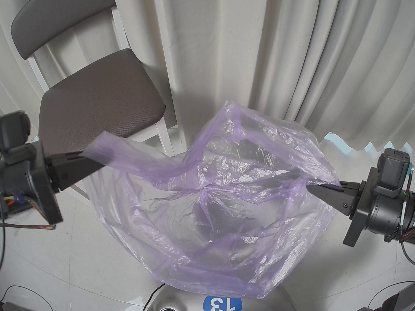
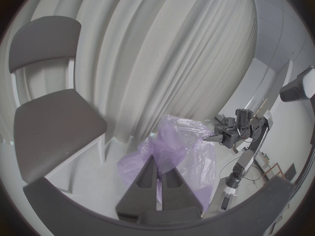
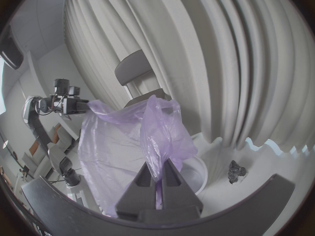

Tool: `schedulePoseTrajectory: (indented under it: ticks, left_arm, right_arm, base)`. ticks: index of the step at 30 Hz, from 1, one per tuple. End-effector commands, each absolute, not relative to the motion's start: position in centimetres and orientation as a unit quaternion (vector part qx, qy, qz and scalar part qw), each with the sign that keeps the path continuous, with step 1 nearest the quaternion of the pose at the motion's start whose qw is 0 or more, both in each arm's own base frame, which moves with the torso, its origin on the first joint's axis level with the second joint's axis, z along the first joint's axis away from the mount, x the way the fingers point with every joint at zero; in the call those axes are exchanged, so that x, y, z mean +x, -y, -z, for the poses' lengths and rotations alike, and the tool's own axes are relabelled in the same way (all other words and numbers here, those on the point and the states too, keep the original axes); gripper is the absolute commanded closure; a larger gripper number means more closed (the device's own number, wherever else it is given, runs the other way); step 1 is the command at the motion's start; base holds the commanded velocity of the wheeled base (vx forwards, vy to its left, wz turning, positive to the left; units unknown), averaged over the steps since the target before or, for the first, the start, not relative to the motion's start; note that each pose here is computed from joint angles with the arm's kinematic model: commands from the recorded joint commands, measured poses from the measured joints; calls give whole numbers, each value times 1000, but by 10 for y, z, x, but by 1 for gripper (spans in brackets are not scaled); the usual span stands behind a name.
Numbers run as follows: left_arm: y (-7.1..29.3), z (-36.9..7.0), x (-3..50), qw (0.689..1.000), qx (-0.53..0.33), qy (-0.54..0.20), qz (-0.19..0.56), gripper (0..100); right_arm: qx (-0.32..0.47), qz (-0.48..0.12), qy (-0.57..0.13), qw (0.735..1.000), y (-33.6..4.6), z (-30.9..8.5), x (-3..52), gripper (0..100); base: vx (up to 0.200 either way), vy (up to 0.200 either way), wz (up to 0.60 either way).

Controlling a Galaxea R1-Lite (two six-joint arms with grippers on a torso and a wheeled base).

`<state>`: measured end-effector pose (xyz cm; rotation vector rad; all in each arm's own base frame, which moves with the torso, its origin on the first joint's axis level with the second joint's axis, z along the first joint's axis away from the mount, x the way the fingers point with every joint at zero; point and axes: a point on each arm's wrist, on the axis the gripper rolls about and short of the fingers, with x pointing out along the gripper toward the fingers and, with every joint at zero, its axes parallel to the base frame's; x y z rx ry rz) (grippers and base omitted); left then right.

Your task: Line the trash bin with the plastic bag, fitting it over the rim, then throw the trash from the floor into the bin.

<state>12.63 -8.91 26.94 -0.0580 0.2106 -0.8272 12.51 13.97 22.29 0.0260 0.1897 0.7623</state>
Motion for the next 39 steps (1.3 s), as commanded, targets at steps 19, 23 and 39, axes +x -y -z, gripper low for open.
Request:
schedulePoseTrajectory:
  ticks: [19,23,39]
  left_arm:
    - [160,-181,174,873,-60,-174,451,100]
    - [166,-170,183,875,-67,-167,449,100]
    - [188,-143,213,877,-117,-162,436,100]
  right_arm:
    - [-27,-400,-196,895,-165,-170,143,100]
    - [-25,-390,-198,899,-168,-161,152,100]
    - [6,-354,-234,906,-144,-142,204,100]
  base:
    - [0,0,0]
    - [0,0,0]
    - [0,0,0]
